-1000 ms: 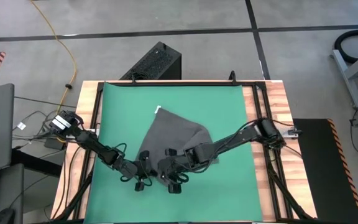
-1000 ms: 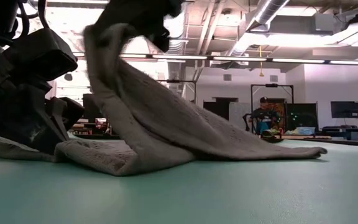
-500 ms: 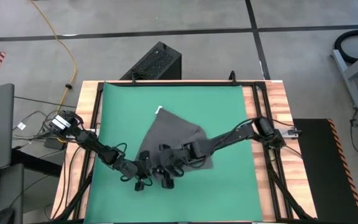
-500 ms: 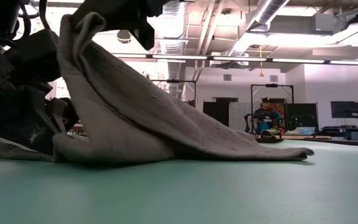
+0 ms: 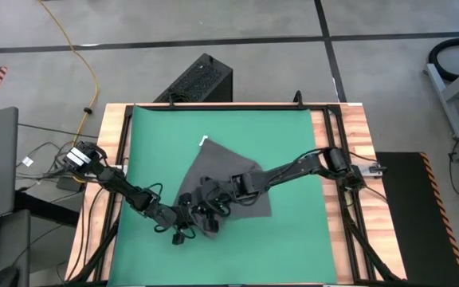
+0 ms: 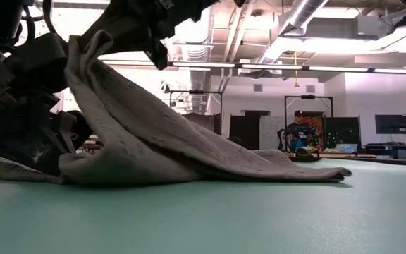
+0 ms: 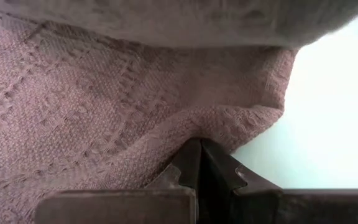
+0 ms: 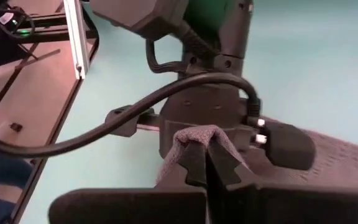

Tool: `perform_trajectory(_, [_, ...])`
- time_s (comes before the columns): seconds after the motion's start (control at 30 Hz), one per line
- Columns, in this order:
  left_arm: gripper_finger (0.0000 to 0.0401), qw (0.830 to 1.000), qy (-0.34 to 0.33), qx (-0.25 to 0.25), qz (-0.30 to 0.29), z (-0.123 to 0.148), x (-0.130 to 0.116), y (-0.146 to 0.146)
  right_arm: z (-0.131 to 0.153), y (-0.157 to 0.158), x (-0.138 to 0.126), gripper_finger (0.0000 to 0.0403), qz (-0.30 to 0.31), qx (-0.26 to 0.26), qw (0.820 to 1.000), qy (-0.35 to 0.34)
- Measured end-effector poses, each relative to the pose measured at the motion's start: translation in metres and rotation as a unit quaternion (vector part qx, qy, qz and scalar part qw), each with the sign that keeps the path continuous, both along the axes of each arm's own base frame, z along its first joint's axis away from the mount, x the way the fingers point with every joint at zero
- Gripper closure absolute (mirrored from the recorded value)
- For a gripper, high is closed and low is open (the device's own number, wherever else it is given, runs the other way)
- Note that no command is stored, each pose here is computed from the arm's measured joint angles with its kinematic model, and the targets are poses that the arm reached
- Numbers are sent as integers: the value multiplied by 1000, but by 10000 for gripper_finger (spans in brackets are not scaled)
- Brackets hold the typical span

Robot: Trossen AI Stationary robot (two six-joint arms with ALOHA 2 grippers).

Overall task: Roll towel into tight, uniform cylinder
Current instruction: Roll the gray towel

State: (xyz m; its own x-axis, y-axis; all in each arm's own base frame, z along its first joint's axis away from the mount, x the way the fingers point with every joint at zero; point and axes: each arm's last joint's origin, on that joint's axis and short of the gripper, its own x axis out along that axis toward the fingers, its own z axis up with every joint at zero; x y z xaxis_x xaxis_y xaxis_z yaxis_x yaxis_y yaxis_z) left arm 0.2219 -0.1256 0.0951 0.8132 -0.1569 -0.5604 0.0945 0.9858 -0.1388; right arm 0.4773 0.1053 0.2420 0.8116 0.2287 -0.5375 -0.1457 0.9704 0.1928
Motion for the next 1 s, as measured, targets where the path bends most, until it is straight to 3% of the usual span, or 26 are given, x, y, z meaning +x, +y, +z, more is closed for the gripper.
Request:
perform_trajectory(0.3, [401,999,33,-30,-31,5,-5,0,-11,4,4,396,18,12,1000,6])
perform_trajectory(0.63, [401,998,35,-45,-20,51,-26,13,-14,3,5,396,13,7,1000,6])
perform_trajectory(0.83, [401,999,-30,-28,6,76,-34,19,-12,4,6,396,21,-2,1000,-9])
perform_trajectory(1.0, [401,999,39,4,32,66,-44,27,-19,4,11,396,38,4,999,-19])
